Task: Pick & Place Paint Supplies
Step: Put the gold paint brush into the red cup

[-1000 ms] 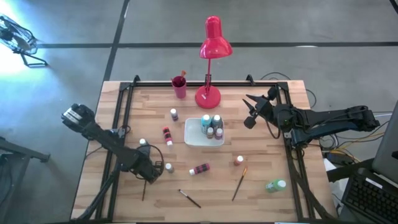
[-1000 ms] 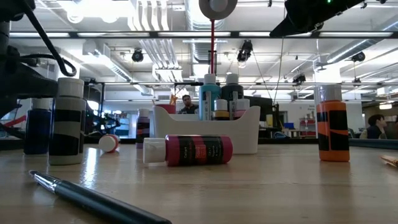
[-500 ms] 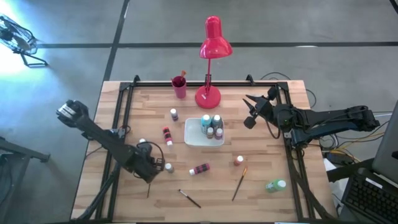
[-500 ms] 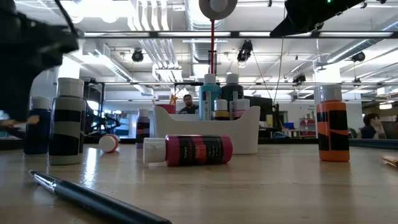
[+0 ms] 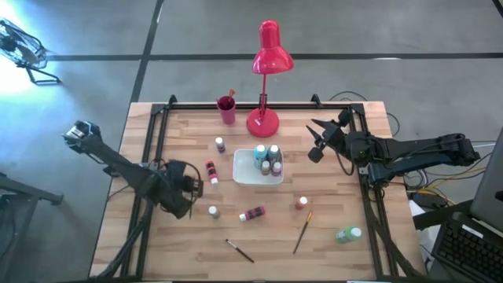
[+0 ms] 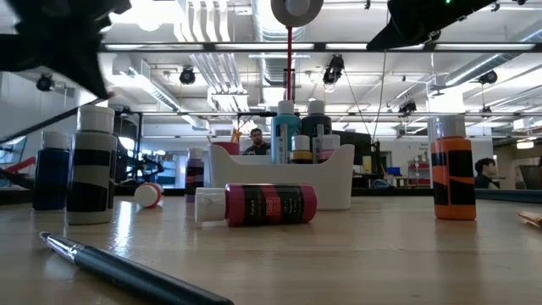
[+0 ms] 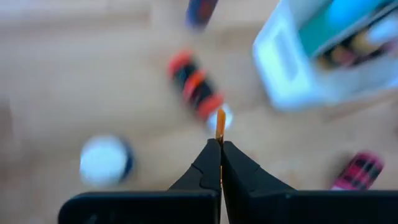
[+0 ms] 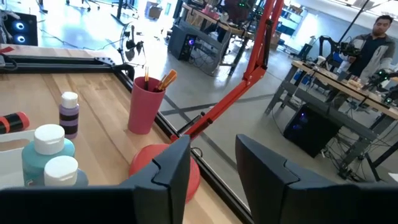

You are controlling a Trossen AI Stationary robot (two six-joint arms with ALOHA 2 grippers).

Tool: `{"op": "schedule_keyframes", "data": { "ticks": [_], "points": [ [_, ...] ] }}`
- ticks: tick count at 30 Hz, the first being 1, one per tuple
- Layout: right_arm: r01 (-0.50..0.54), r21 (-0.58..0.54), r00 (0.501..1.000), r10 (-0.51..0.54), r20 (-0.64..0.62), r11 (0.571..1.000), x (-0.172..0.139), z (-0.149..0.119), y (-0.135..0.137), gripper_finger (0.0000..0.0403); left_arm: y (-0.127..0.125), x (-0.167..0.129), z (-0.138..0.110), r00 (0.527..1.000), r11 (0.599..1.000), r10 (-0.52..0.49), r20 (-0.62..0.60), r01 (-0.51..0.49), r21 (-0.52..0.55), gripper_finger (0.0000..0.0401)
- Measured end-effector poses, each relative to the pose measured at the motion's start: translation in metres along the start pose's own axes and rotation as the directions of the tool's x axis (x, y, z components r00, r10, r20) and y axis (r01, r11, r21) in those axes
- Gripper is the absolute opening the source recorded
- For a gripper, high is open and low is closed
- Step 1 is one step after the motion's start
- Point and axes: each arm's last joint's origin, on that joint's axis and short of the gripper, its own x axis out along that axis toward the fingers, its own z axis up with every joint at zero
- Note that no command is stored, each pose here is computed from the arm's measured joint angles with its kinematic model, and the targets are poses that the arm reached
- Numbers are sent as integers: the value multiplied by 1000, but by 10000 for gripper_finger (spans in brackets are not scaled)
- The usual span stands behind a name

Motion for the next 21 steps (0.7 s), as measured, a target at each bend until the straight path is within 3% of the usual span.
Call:
{"op": "schedule_keyframes", "data": {
  "ticks": [3,6,12,17,19,21],
  "points": [
    [0,22,1000,0,0,1000,0,0,0,133,-4,-3,18,985,996,-50,164,37,84,0],
    [0,44,1000,0,-2,999,0,-1,0,139,-10,-5,37,942,985,-73,328,17,172,0],
    [0,73,1000,1,-13,997,1,-6,2,148,-24,-9,73,794,951,-74,603,-126,282,0],
    [0,87,1000,2,-20,996,1,-9,3,143,-39,-7,107,713,908,-46,700,-262,327,0],
    [0,88,1000,2,-20,996,1,-9,3,137,-48,-5,122,710,895,-79,700,-258,363,0],
    [0,88,1000,2,-20,996,1,-9,3,130,-57,-2,140,705,878,-181,685,-197,436,0]
  ]
}}
